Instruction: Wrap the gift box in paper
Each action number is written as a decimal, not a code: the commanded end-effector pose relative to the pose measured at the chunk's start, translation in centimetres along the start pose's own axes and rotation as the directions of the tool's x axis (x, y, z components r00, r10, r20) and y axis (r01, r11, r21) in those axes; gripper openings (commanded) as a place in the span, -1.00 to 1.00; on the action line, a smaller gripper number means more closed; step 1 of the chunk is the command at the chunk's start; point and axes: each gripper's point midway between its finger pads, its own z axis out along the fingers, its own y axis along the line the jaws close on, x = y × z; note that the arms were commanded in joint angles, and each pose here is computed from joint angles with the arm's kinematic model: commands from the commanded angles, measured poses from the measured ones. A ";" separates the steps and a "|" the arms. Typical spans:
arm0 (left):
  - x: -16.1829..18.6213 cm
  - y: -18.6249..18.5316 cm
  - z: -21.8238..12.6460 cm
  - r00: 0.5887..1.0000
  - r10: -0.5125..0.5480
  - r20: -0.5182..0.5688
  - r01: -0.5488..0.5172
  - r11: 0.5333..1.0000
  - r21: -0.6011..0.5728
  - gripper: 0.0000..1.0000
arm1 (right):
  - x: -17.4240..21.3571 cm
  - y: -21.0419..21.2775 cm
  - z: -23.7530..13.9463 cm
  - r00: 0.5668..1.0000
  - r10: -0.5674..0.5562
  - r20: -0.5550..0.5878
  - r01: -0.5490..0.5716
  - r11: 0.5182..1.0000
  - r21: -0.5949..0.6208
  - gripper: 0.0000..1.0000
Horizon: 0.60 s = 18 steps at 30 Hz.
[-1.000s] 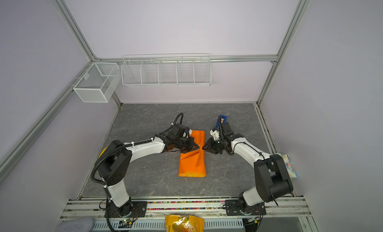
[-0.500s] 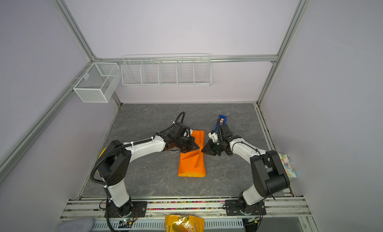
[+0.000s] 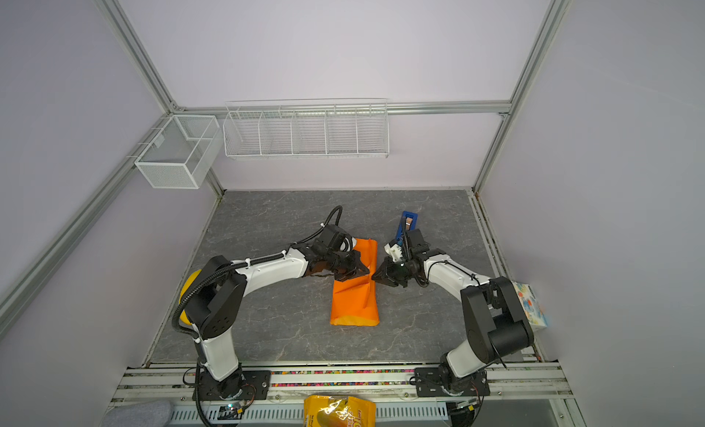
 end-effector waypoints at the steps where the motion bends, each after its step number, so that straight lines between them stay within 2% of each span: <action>1: 1.1 -1.0 1.7 0.999 0.006 -0.045 -0.003 0.998 0.064 -1.00 | 0.9 -0.5 0.8 1.000 0.014 -0.027 -0.014 1.000 0.005 -0.65; 5: 1.6 0.3 2.0 0.999 -0.012 -0.053 0.014 0.999 0.039 -1.00 | 1.0 -0.6 0.7 1.000 0.017 -0.026 -0.016 1.000 0.010 -0.65; 11: 2.2 1.9 2.1 0.998 -0.047 -0.048 0.049 0.998 0.035 -0.58 | 1.1 -0.6 0.6 1.000 0.016 -0.023 -0.015 1.000 0.017 -0.65; 18: 2.5 3.8 2.1 0.995 -0.087 -0.042 0.088 0.996 0.018 -0.50 | 0.8 -0.5 -0.1 1.000 0.010 -0.005 -0.010 0.999 0.034 -0.64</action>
